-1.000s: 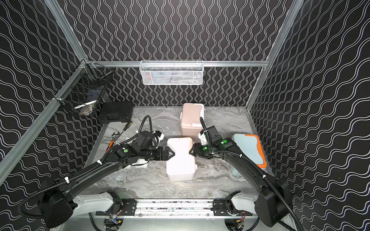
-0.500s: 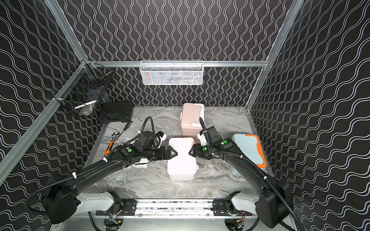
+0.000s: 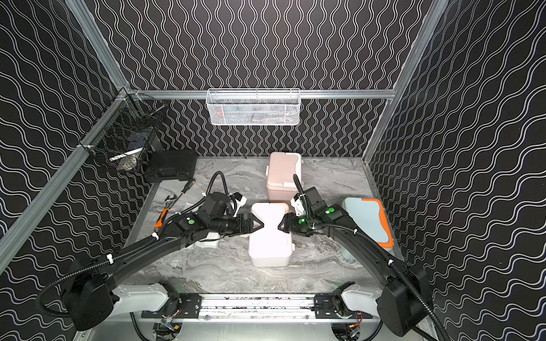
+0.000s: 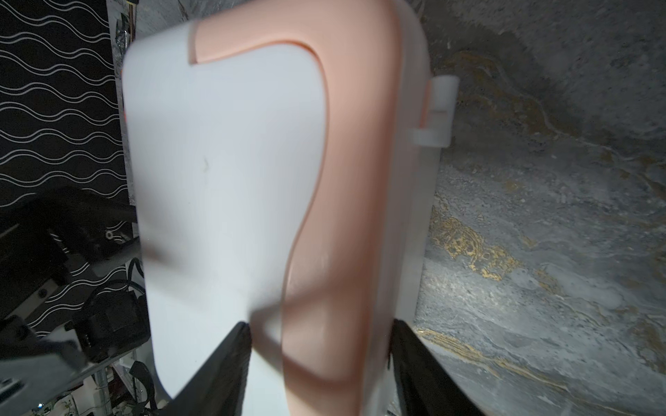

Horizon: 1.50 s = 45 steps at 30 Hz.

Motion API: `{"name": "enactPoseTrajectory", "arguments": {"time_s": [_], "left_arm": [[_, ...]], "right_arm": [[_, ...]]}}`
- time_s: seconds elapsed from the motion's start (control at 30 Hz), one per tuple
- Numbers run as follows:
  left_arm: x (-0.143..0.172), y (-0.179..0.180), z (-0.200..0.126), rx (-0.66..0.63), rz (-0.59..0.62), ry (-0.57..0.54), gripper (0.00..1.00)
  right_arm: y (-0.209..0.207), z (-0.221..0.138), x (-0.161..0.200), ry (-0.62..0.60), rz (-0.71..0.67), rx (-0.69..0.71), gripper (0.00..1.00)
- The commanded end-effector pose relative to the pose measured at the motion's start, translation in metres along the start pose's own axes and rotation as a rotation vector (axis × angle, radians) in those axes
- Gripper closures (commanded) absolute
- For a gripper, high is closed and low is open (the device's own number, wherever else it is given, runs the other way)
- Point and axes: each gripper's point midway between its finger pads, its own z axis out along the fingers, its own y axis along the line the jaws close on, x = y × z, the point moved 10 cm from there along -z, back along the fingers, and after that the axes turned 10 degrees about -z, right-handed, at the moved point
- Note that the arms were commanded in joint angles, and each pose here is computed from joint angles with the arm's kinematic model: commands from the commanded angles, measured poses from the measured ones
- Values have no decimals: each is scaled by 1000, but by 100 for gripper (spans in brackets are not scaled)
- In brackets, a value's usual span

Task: Open first aid kits and take out gauze
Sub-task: Open the lid of the first aid kit.

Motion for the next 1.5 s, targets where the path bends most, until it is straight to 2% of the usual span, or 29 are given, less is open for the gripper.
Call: {"name": "enactPoseTrajectory", "arguments": {"time_s": [0.0, 0.27, 0.37, 0.47, 0.67, 0.8, 0.9, 1.1, 1.27, 1.47], "left_arm": [[-2, -11, -1, 118, -8, 16, 3], [-14, -19, -16, 301, -80, 16, 2], [-19, -24, -20, 346, -94, 15, 2], [-23, -34, -26, 382, -87, 11, 2], [-31, -49, -33, 415, -79, -4, 2], [-33, -56, -30, 427, -85, -4, 2], [-31, -73, -23, 430, -60, 6, 2], [-22, -130, -7, 454, 39, 24, 2], [-13, -171, 24, 475, 89, 51, 2], [-9, -196, 61, 512, 99, 108, 2]], "right_arm": [[5, 4, -1, 5, 10, -66, 36], [12, 8, -7, -10, 43, -171, 34], [14, 2, -10, -44, 48, -161, 33], [18, -11, -14, -94, 40, -132, 27], [21, -40, -14, -200, 38, -57, 7], [23, -63, -10, -280, 36, -22, 4], [26, -86, -7, -352, 33, 12, 5], [31, -136, -1, -517, 39, 94, 5], [33, -173, 8, -643, 41, 147, 6], [29, -181, 19, -669, 40, 178, 6]]}}
